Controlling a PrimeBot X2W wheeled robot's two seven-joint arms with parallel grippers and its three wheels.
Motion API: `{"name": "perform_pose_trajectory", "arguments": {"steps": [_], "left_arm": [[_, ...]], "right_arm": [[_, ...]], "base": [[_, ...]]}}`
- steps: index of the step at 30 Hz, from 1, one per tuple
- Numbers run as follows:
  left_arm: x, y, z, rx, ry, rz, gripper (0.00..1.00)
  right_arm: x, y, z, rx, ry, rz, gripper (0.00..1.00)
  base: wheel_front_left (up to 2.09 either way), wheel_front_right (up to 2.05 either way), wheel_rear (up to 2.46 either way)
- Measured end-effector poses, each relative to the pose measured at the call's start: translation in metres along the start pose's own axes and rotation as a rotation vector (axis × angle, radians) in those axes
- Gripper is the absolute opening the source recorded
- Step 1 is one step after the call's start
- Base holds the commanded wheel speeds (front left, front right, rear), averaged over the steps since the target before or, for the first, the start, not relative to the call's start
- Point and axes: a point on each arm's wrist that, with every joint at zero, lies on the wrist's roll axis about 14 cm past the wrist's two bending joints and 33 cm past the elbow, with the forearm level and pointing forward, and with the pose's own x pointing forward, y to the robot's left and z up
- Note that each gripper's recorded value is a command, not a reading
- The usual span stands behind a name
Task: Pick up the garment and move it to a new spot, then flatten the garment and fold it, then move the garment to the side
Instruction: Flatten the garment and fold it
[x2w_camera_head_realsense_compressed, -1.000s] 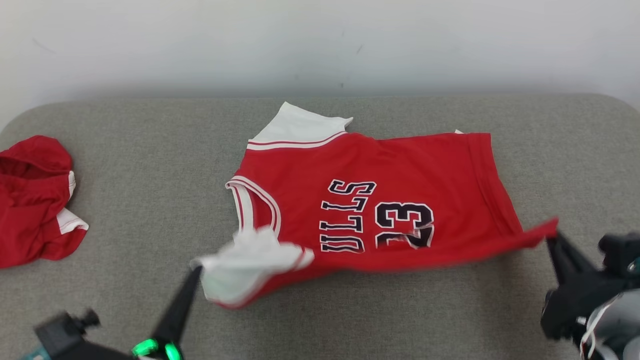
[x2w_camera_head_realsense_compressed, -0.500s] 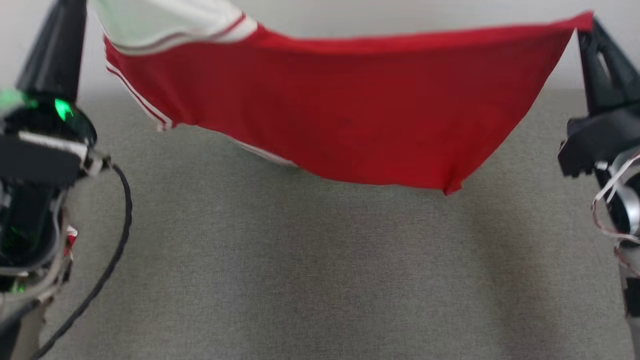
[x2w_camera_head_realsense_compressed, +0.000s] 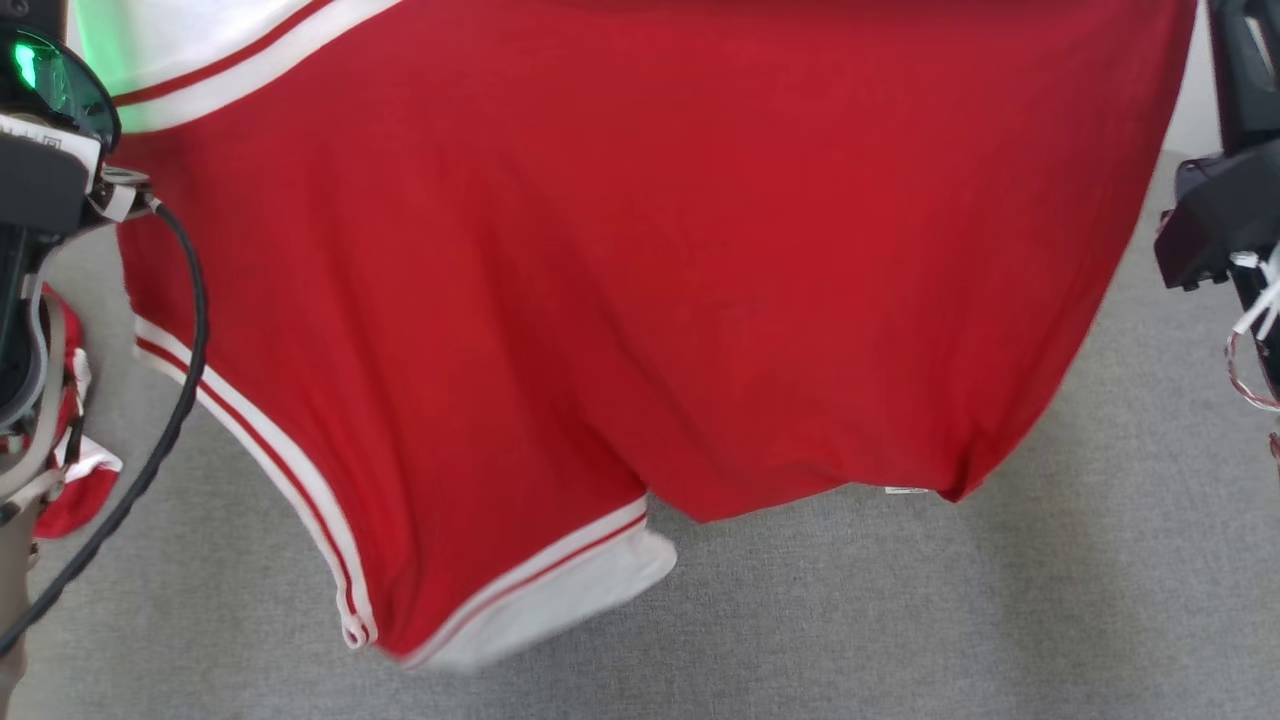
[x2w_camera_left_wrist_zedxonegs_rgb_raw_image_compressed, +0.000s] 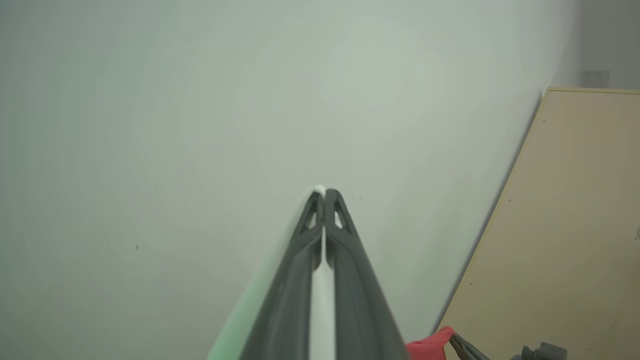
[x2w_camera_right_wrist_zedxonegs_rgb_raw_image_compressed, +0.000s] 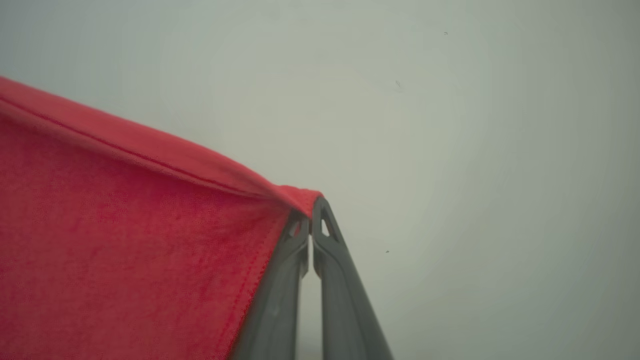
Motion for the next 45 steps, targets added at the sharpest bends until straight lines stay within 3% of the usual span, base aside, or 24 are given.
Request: {"name": "perform_pose_trajectory", "arguments": {"steps": [5, 11, 20, 25, 36, 40, 45], "left_arm": [[0.004, 0.044, -0.024, -0.020, 0.011, 0.089, 0.00], [0.029, 0.075, -0.017, -0.003, -0.114, 0.110, 0.00], [0.074, 0.081, -0.046, -0.012, -0.097, 0.043, 0.00], [0.073, 0.088, -0.051, -0.017, -0.079, 0.041, 0.00], [0.065, 0.076, -0.042, -0.011, -0.006, 0.040, 0.00], [0.077, 0.089, -0.049, 0.044, 0.030, 0.070, 0.00], [0.096, 0.134, -0.061, 0.135, -0.017, 0.141, 0.00]], "right_arm": [[0.023, 0.010, -0.019, 0.008, 0.044, 0.025, 0.00], [0.066, 0.014, -0.027, 0.014, 0.017, 0.019, 0.00], [0.123, 0.018, -0.010, 0.050, -0.079, 0.003, 0.00], [0.126, 0.020, -0.027, 0.058, -0.051, 0.020, 0.00], [0.100, -0.019, -0.026, 0.038, -0.057, -0.029, 0.00], [0.110, -0.016, -0.041, 0.060, -0.024, -0.026, 0.00], [0.142, 0.018, -0.067, 0.134, -0.007, 0.008, 0.00]], "base": [[0.00, 0.00, 0.00], [0.00, 0.00, 0.00], [0.00, 0.00, 0.00], [0.00, 0.00, 0.00], [0.00, 0.00, 0.00], [0.00, 0.00, 0.00], [0.00, 0.00, 0.00]]}}
